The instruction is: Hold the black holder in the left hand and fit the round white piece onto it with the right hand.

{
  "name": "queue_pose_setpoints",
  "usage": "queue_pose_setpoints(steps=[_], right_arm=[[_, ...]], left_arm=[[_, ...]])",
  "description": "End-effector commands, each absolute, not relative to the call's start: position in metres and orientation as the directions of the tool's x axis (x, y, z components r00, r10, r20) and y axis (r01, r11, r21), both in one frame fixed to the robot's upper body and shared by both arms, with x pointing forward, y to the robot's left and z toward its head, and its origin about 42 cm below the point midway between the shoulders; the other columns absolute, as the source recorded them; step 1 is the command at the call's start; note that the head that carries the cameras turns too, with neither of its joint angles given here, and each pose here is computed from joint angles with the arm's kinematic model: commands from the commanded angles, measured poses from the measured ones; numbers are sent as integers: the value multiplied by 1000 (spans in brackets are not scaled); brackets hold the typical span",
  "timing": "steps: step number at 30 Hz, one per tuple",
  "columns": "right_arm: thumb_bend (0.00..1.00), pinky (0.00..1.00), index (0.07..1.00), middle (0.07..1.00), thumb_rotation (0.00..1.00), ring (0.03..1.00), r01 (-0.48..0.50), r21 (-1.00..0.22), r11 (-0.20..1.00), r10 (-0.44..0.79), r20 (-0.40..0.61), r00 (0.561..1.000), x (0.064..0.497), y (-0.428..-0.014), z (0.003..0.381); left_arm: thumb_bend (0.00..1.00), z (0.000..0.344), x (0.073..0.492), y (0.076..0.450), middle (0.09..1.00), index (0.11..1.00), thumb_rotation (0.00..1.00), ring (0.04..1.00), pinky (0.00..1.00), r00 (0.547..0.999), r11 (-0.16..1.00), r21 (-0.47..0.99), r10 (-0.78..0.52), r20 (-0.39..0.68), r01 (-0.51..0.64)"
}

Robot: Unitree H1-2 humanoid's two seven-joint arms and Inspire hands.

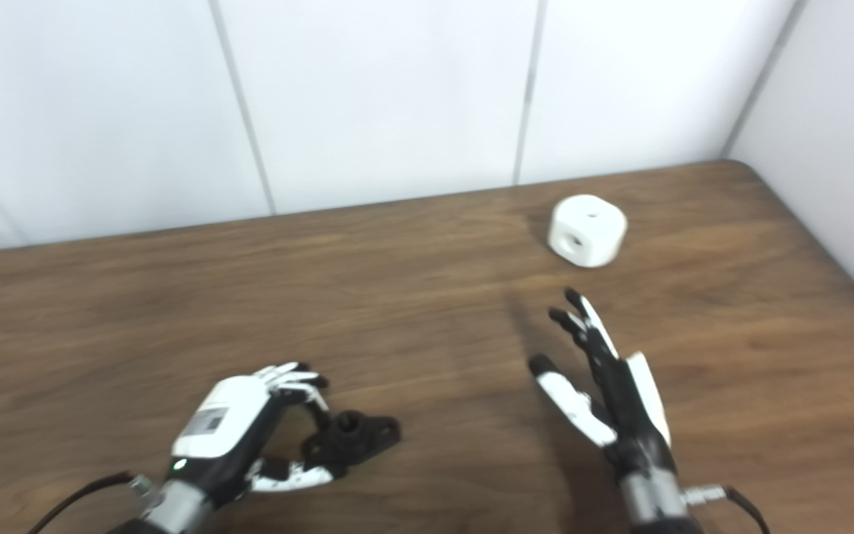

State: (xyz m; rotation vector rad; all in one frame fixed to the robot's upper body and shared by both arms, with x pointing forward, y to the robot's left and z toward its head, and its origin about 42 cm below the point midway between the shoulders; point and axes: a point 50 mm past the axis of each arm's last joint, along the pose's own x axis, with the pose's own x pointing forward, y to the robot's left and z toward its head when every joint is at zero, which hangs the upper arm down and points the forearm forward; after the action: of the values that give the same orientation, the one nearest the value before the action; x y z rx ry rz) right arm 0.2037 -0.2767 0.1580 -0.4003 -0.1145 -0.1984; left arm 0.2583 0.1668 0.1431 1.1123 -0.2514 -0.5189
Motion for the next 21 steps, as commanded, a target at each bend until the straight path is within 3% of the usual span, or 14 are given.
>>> queue_pose_setpoints(steps=[1,4,9,17,21], right_arm=[[596,935,952,898,677,922,264,-394,880,-170,257,951,217,-278,186],[629,917,965,919,682,928,287,-473,833,-172,273,947,229,-283,198],[674,903,969,946,590,936,339,-565,752,-193,304,933,254,-294,218],[723,977,956,981,463,998,372,-668,645,-207,316,926,289,-309,243],[758,968,945,992,422,1000,374,-712,594,-223,301,927,314,-322,256]], left_arm=[[521,127,250,175,789,487,49,887,890,833,281,899,-533,-146,337],[522,126,250,181,788,487,50,884,888,834,279,898,-530,-151,340],[522,121,249,190,779,487,50,871,864,831,275,899,-535,-152,342],[522,116,249,201,775,486,50,862,837,828,267,899,-537,-159,346],[521,114,248,203,776,486,50,861,830,828,262,902,-538,-158,343]])
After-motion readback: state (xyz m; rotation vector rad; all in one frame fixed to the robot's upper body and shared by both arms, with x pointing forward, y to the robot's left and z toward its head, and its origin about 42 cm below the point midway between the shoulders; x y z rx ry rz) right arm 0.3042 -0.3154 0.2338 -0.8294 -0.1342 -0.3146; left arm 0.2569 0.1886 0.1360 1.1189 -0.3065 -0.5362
